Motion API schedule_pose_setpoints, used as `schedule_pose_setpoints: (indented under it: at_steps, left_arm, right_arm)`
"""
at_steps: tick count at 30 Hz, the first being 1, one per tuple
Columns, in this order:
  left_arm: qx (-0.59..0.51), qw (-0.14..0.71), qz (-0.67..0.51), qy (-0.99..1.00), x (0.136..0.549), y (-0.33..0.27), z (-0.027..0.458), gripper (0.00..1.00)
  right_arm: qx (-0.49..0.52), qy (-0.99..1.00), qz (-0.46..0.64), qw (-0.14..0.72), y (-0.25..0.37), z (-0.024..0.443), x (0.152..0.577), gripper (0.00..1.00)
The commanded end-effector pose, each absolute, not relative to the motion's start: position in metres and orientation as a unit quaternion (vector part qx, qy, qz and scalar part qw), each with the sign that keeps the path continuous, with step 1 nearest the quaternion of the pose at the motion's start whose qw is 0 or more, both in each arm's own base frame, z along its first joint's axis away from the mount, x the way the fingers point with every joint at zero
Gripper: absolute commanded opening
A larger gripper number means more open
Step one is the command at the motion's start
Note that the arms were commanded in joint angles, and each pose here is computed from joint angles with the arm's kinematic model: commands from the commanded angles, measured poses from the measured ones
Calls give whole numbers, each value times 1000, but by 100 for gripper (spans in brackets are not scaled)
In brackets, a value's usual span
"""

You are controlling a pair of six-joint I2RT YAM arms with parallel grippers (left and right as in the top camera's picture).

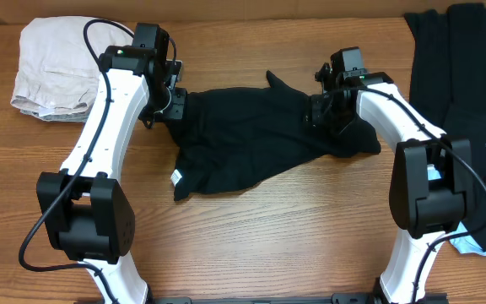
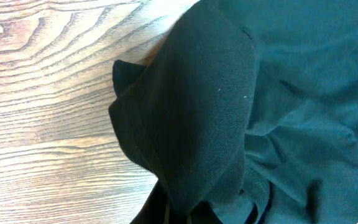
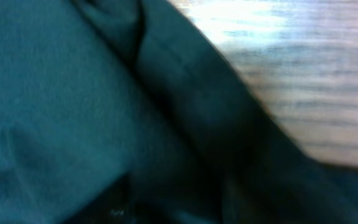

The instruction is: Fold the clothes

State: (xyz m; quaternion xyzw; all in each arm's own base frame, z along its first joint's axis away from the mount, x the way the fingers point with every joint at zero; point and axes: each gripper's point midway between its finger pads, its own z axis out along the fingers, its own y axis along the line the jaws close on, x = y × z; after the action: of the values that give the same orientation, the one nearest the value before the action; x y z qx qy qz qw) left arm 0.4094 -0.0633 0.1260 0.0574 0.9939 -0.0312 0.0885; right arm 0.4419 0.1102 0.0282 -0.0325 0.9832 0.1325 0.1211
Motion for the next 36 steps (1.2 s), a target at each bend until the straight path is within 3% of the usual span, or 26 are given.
schedule_pose_setpoints:
  at_steps: [1, 2, 5, 14, 20, 24, 29, 32, 36]
  left_arm:
    - [64, 82, -28, 994, 409, -62, 120, 4]
    - [64, 82, -28, 994, 409, -62, 120, 4]
    - [64, 82, -28, 994, 409, -62, 120, 5]
    - [64, 79, -26, 994, 407, -61, 120, 4]
    - [61, 68, 6, 996, 402, -49, 119, 4]
    - [60, 63, 12, 996, 400, -46, 119, 4]
    - [60, 55, 13, 997, 396, -46, 118, 4]
    - [60, 51, 13, 997, 394, -46, 118, 4]
    - [60, 53, 13, 997, 395, -46, 118, 4]
  right_arm:
    - [-26, 984, 144, 104, 113, 29, 434, 21]
    - [-13, 986, 141, 92, 111, 28, 429, 12]
    - [19, 989, 135, 51, 105, 24, 411, 4]
    - [102, 983, 90, -120, 97, 10, 325, 7]
    - [110, 981, 94, -126, 97, 13, 319, 17]
    - [99, 987, 109, -66, 101, 44, 348, 32]
    - [83, 988, 118, 48, 103, 98, 399, 73]
    - [66, 983, 132, 108, 109, 112, 427, 81]
    - [52, 975, 144, 158, 118, 113, 455, 82]
